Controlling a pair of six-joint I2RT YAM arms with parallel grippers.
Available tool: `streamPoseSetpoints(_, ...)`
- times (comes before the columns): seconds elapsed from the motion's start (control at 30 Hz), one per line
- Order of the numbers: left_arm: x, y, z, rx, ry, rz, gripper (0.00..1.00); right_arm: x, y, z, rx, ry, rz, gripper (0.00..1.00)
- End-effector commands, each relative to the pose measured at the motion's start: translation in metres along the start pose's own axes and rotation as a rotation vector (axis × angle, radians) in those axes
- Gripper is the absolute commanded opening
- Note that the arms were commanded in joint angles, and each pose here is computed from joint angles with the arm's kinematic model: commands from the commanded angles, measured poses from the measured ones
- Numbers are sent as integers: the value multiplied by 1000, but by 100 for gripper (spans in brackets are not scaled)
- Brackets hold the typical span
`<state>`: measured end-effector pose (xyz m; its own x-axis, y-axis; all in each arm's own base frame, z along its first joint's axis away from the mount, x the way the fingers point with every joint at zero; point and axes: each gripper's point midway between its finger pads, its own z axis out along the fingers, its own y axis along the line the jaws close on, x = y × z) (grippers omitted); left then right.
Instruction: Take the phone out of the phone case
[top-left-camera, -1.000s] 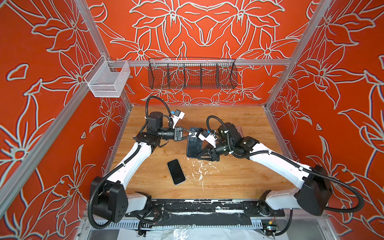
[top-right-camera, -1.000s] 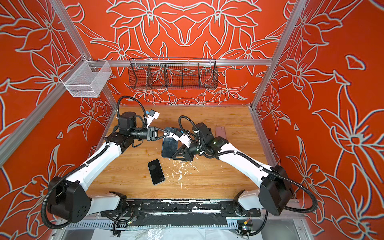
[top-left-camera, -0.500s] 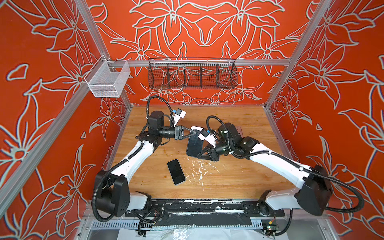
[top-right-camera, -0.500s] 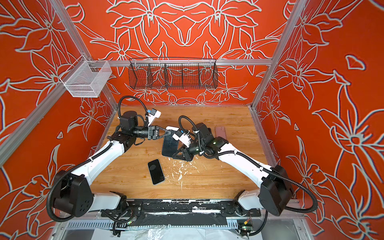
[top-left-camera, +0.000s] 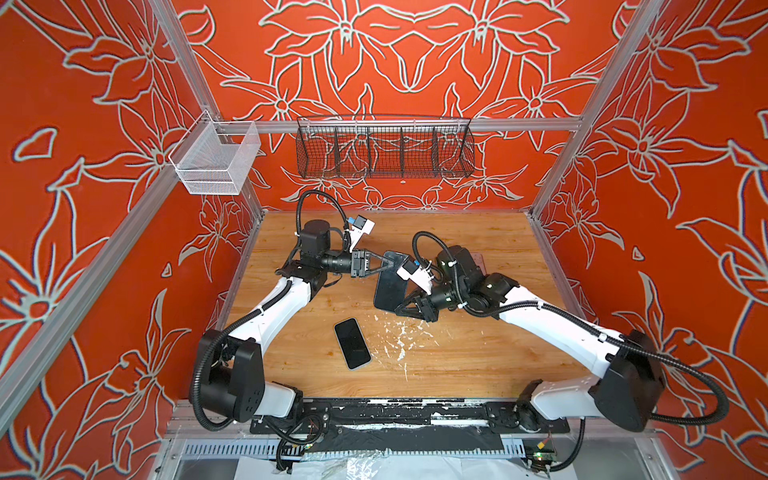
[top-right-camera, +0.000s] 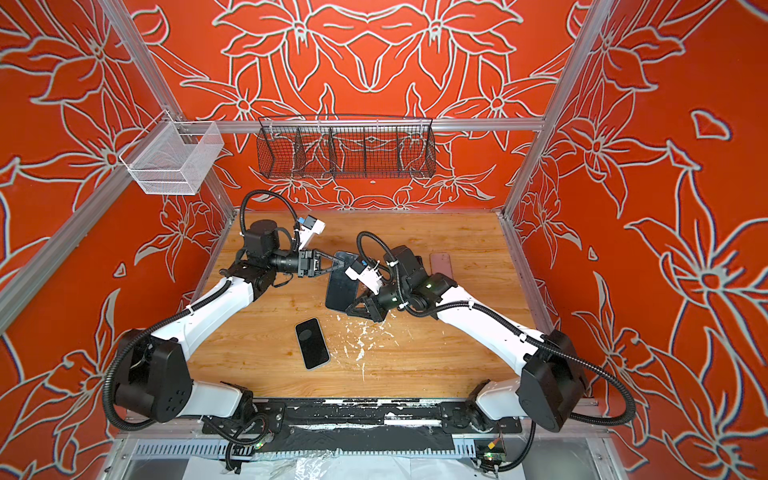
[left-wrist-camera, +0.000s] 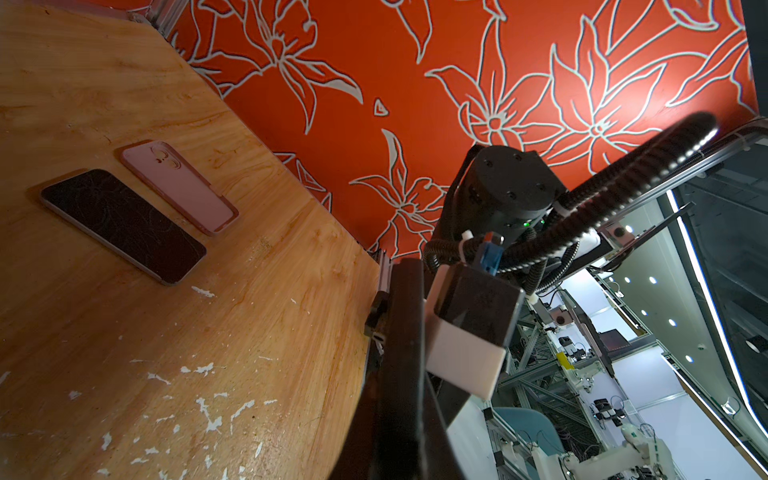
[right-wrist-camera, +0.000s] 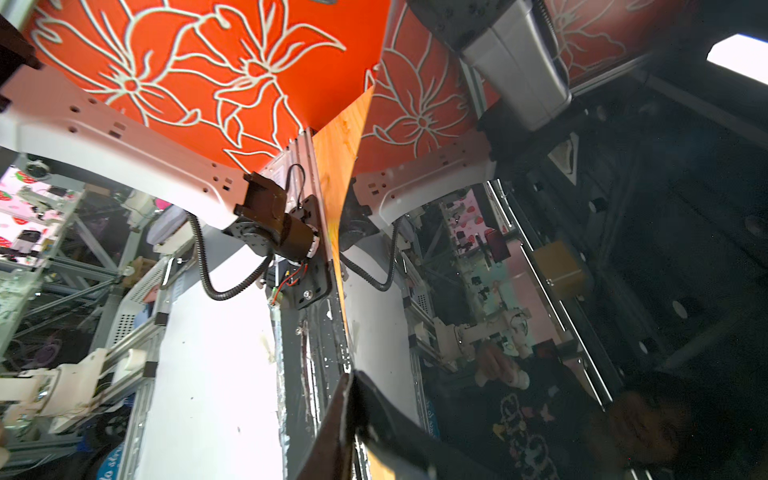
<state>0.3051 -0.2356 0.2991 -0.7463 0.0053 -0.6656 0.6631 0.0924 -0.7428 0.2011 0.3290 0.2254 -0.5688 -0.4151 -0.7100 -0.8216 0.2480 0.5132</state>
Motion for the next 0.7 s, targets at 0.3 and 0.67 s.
streamPoseSetpoints(0.3, -39, 27, 8, -27, -86, -129, 0, -20, 20, 1, 81, -40, -330, 15)
streamPoseSetpoints(0.67, -40, 33, 14, -36, -59, -153, 0, -8, 12, 16, 173, -6, -409, 17)
